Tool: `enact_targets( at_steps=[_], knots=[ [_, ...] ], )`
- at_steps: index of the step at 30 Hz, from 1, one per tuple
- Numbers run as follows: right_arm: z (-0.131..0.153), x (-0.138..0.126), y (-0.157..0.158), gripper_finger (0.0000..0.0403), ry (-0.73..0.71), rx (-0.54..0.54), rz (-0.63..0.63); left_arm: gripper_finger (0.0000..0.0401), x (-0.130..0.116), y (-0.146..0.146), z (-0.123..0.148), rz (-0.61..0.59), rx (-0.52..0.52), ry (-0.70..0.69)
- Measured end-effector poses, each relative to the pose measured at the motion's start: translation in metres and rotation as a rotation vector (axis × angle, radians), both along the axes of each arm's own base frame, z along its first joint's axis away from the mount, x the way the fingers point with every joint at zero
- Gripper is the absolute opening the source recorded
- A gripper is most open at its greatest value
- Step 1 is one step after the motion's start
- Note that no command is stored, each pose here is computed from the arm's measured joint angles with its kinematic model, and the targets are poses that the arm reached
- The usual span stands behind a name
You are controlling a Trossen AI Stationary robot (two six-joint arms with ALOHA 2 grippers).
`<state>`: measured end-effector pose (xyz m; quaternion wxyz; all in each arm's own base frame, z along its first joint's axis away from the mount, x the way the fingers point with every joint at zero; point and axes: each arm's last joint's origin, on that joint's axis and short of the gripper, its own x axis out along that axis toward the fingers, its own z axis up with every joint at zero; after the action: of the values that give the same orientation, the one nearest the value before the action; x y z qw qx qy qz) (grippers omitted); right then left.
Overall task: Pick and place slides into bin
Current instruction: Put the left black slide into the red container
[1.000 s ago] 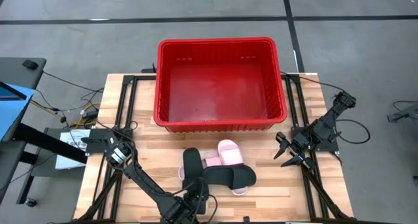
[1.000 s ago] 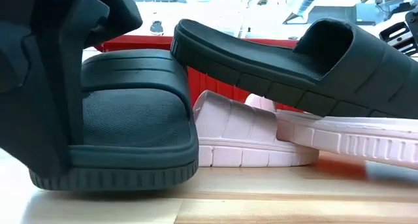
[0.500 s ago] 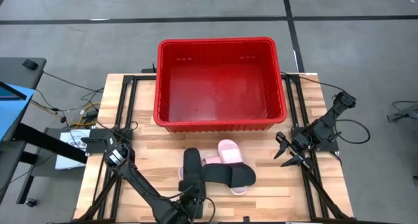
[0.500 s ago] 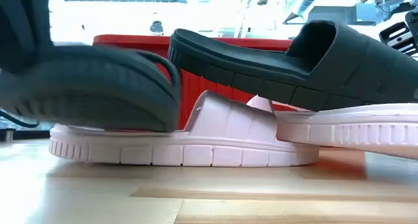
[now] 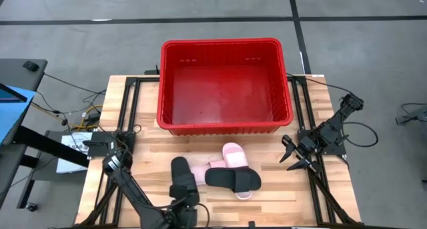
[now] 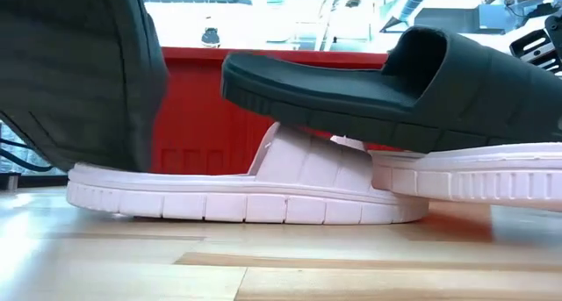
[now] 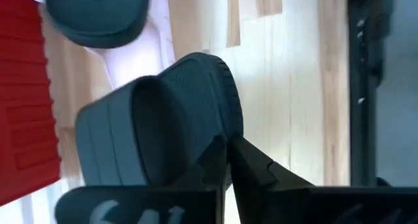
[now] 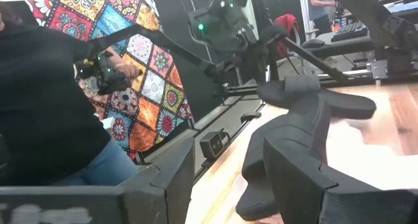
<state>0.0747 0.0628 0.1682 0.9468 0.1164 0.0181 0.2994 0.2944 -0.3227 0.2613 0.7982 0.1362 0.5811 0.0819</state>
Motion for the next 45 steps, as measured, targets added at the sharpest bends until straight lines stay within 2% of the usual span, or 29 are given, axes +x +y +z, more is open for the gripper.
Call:
enact_targets(
  at_steps=[5,11,17,25,37,45],
  knots=[
    [0.0,0.0,0.0,0.0172,0.0,-0.001,0.0,0.0,-0.004,-0.006,0.028,0.004,-0.053,-0.094],
    [0.0,0.0,0.0,0.0173,0.0,0.0,0.0,0.0,-0.013,-0.006,0.049,0.008,-0.113,-0.174],
    [0.0,0.0,0.0,0.0172,0.0,0.0,0.0,0.0,-0.025,-0.001,0.08,0.013,-0.152,-0.328],
    [0.0,0.0,0.0,0.0171,0.0,0.0,0.0,0.0,-0.041,0.021,0.128,0.022,-0.119,-0.566],
    [0.0,0.0,0.0,0.0173,0.0,-0.001,0.0,0.0,-0.069,0.063,0.19,-0.02,-0.018,-0.785],
    [0.0,0.0,0.0,0.0171,0.0,0.0,0.0,0.0,-0.082,0.095,0.222,-0.054,0.127,-0.871]
  ],
)
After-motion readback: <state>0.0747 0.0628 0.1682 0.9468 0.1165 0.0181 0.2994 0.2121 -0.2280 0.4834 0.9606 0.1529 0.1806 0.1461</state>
